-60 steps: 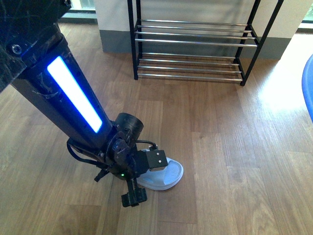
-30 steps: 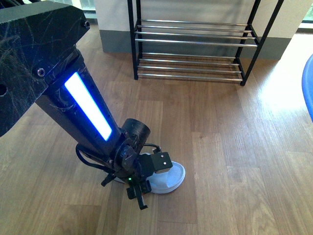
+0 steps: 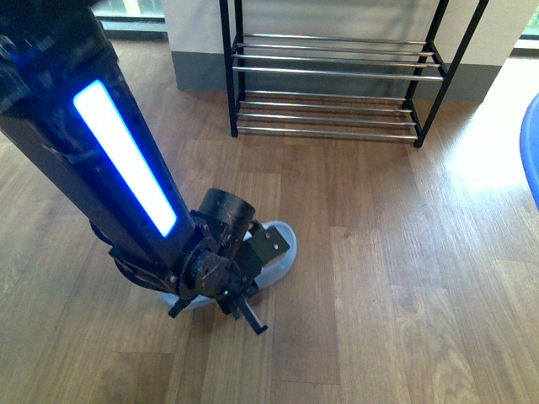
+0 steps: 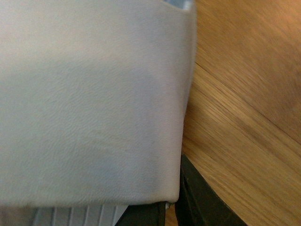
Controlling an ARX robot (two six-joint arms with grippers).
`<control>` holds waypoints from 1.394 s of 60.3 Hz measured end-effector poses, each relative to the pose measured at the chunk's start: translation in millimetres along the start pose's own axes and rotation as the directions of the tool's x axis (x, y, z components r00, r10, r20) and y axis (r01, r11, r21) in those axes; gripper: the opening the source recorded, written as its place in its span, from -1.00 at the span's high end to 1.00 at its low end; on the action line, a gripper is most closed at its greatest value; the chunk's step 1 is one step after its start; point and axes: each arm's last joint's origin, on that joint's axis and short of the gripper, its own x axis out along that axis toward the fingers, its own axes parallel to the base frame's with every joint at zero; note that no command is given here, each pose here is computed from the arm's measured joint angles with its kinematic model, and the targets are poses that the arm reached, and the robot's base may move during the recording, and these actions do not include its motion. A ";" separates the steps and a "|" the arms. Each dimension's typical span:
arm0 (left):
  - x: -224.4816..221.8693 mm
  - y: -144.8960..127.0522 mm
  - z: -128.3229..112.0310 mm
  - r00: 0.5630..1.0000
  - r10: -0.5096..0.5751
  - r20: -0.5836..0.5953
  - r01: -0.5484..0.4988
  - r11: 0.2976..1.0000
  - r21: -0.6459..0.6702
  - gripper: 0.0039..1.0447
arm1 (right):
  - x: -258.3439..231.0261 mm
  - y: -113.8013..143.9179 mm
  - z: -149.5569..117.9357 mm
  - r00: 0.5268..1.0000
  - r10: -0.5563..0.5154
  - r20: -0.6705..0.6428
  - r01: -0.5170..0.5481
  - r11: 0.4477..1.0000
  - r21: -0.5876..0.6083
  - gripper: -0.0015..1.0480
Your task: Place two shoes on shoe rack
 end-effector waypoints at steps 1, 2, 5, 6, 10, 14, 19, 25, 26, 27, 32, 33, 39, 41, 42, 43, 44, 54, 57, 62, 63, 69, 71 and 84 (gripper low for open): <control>-3.9 1.5 2.4 1.000 0.014 0.013 -0.014 1.000 -0.018 0.97 | 0.0 -0.1 0.0 1.000 0.000 0.000 0.000 1.000 0.001 0.97; -9.5 3.8 5.8 0.999 0.029 0.033 -0.028 0.999 -0.043 0.97 | 0.0 0.0 0.0 1.000 0.000 0.000 0.000 1.000 0.000 0.97; -18.9 7.5 10.8 0.996 0.057 0.064 -0.052 0.995 -0.082 0.97 | 0.0 0.0 0.0 1.000 0.000 0.000 0.000 1.000 0.000 0.97; -25.9 10.2 14.2 0.993 0.078 0.083 -0.069 0.992 -0.109 0.97 | 0.0 0.0 0.0 1.000 0.000 0.000 0.000 1.000 0.000 0.97; -45.1 15.9 22.5 0.983 0.133 0.131 -0.109 0.979 -0.172 0.97 | 0.0 0.0 0.0 1.000 0.000 0.000 0.000 1.000 0.000 0.97; -67.0 21.5 29.6 0.967 0.185 0.177 -0.142 0.962 -0.233 0.97 | 0.0 -0.1 0.0 1.000 0.000 0.000 0.000 1.000 0.000 0.97; -95.7 26.3 34.8 0.942 0.262 0.210 -0.192 0.933 -0.306 0.97 | 0.0 0.0 0.0 1.000 0.000 0.000 0.000 1.000 0.000 0.97; -136.7 29.8 32.6 0.906 0.360 0.224 -0.257 0.886 -0.386 0.97 | 0.0 0.0 0.0 1.000 0.000 0.000 0.000 1.000 0.000 0.97; -147.4 29.9 30.9 0.897 0.381 0.224 -0.270 0.873 -0.407 0.97 | 0.0 -0.1 0.0 1.000 0.000 0.000 0.000 1.000 0.000 0.97; -152.5 30.0 29.6 0.893 0.391 0.223 -0.276 0.867 -0.415 0.97 | 0.0 0.0 0.0 1.000 0.000 0.000 0.000 1.000 0.000 0.97; -188.3 28.2 17.9 0.861 0.461 0.214 -0.324 0.823 -0.467 0.97 | 0.0 0.0 0.0 1.000 0.000 0.000 0.000 1.000 0.000 0.97; -193.3 27.6 16.0 0.856 0.471 0.212 -0.332 0.816 -0.474 0.97 | 0.0 0.0 0.0 1.000 0.000 0.000 0.000 1.000 0.000 0.97; -231.6 20.9 -0.8 0.826 0.527 0.202 -0.364 0.770 -0.524 0.97 | 0.0 0.0 0.0 1.000 0.000 0.000 0.000 1.000 0.000 0.97; -245.2 16.6 -7.3 0.814 0.547 0.195 -0.379 0.754 -0.536 0.97 | 0.0 0.0 0.0 1.000 0.000 0.000 0.000 1.000 0.000 0.97; -258.0 11.7 -13.9 0.804 0.565 0.185 -0.392 0.738 -0.549 0.97 | 0.0 0.0 0.0 1.000 0.000 0.000 0.000 1.000 0.000 0.97; -266.3 8.3 -18.4 0.799 0.574 0.179 -0.399 0.729 -0.557 0.97 | 0.0 0.0 0.0 1.000 0.000 0.000 0.000 1.000 0.000 0.97; -274.3 4.2 -22.7 0.795 0.582 0.173 -0.405 0.720 -0.563 0.97 | 0.0 -0.1 0.0 1.000 0.000 0.000 0.000 1.000 0.000 0.97; -318.7 -30.2 -54.3 0.764 0.635 0.113 -0.475 0.672 -0.568 0.97 | 0.0 0.0 0.0 1.000 0.000 0.000 0.000 1.000 0.000 0.97; -328.5 -38.5 -63.0 0.753 0.651 0.097 -0.496 0.658 -0.567 0.97 | 0.0 0.0 0.0 1.000 0.000 0.000 0.000 1.000 0.000 0.97; -344.2 -51.3 -76.1 0.732 0.677 0.069 -0.525 0.626 -0.577 0.97 | 0.0 -0.1 0.0 1.000 0.000 0.000 0.000 1.000 0.000 0.97; -346.4 -52.6 -77.7 0.727 0.683 0.064 -0.530 0.618 -0.581 0.97 | 0.0 0.0 0.0 1.000 0.000 0.000 0.000 1.000 0.000 0.97; -359.0 -58.0 -83.0 0.709 0.700 0.083 -0.519 0.598 -0.610 0.97 | 0.0 0.0 0.0 1.000 0.000 0.000 0.000 1.000 0.000 0.97; -361.7 -57.9 -82.2 0.702 0.706 0.095 -0.512 0.593 -0.621 0.97 | 0.0 0.0 0.0 1.000 0.000 0.000 0.000 1.000 0.000 0.97; -363.4 -58.2 -81.7 0.698 0.708 0.104 -0.502 0.588 -0.635 0.97 | 0.0 0.0 0.0 1.000 0.000 0.000 0.000 1.000 0.000 0.97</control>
